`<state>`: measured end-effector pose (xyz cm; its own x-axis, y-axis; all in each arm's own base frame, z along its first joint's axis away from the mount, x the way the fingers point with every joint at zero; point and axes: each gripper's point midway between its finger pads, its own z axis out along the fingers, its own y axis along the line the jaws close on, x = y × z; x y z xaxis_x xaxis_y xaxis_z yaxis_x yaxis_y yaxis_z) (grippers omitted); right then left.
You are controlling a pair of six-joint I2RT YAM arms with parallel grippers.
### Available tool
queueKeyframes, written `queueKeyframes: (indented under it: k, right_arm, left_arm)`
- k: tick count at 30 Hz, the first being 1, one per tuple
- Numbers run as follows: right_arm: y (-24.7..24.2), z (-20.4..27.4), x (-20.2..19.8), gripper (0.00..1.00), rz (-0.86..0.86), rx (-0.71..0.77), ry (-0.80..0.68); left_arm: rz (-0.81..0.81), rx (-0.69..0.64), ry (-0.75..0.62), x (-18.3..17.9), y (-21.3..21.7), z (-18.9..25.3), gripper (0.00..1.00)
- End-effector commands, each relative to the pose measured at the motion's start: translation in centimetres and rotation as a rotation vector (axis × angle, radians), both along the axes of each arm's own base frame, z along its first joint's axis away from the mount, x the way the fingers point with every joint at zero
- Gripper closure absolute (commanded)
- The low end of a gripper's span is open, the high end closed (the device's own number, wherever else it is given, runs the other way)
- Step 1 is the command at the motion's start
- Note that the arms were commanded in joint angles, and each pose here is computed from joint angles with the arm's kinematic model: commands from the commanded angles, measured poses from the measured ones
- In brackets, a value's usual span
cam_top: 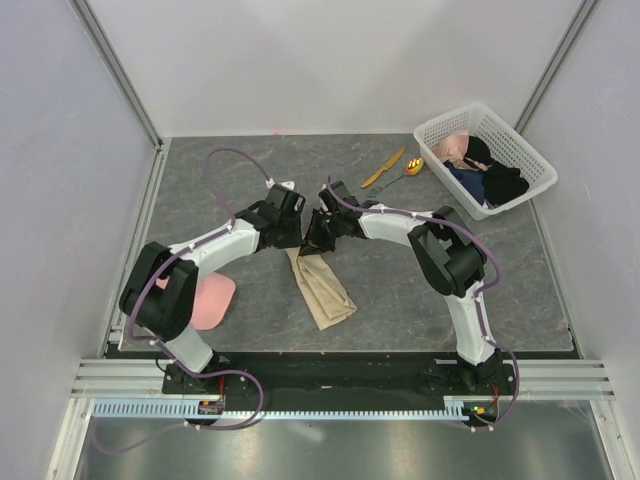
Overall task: Fold the napkin into a case and place the utensils inside
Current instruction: Grasp the top corner of the smaller rectangle folded napkin from the folded napkin.
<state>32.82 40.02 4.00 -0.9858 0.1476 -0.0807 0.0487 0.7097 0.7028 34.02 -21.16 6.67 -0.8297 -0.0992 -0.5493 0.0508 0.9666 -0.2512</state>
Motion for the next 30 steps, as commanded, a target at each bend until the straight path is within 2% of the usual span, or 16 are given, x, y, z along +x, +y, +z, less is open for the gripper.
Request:
queueKeyframes:
  k: [1,5,11,15,16,19,20,21,22,25,30]
  right_arm:
    - [2.3,4.2,1.0,1.00,-0.049,0.172,-0.017]
    - [3.4,3.9,2.4,1.00,-0.092,0.225,-0.004]
    - [1.4,-0.1,0.7,1.00,-0.067,0.095,0.018]
    - [0.9,-0.7,0.1,1.00,-0.053,0.076,0.019]
    - [0.8,-0.8,0.0,1.00,-0.047,0.072,0.015]
    - [0.8,-0.7,0.0,1.00,-0.040,0.070,0.015]
    - [0.8,-0.6,0.0,1.00,-0.036,0.069,0.014]
    - [0.9,-0.2,0.0,0.93,-0.033,0.072,0.006]
    - [0.9,0.0,0.1,0.91,-0.030,0.071,0.003]
    - [0.9,0.9,0.2,0.86,-0.012,0.061,-0.018]
    - [0.9,1.1,-0.2,0.78,0.012,0.054,-0.018]
  left_arm:
    - [0.062,-0.110,0.011,-0.6,-0.4,-0.1,0.98]
    - [0.086,-0.126,0.008,-1.2,0.1,-0.7,0.98]
    - [0.089,-0.147,0.053,-1.0,1.0,-1.7,0.96]
    - [0.096,-0.171,0.020,-0.4,1.1,-0.1,0.80]
    - [0.101,-0.176,0.010,-0.3,1.2,0.4,0.73]
    - [0.135,-0.175,-0.004,-0.5,2.0,1.7,0.66]
    - [0.146,-0.176,-0.003,-0.7,2.4,2.0,0.66]
    - [0.185,-0.168,-0.017,-0.6,3.5,2.4,0.67]
    - [0.215,-0.174,-0.003,-1.0,4.1,2.0,0.68]
    - [0.278,-0.201,0.007,-1.2,5.9,1.1,0.71]
    - [0.262,-0.263,0.065,-1.2,5.2,-0.6,0.75]
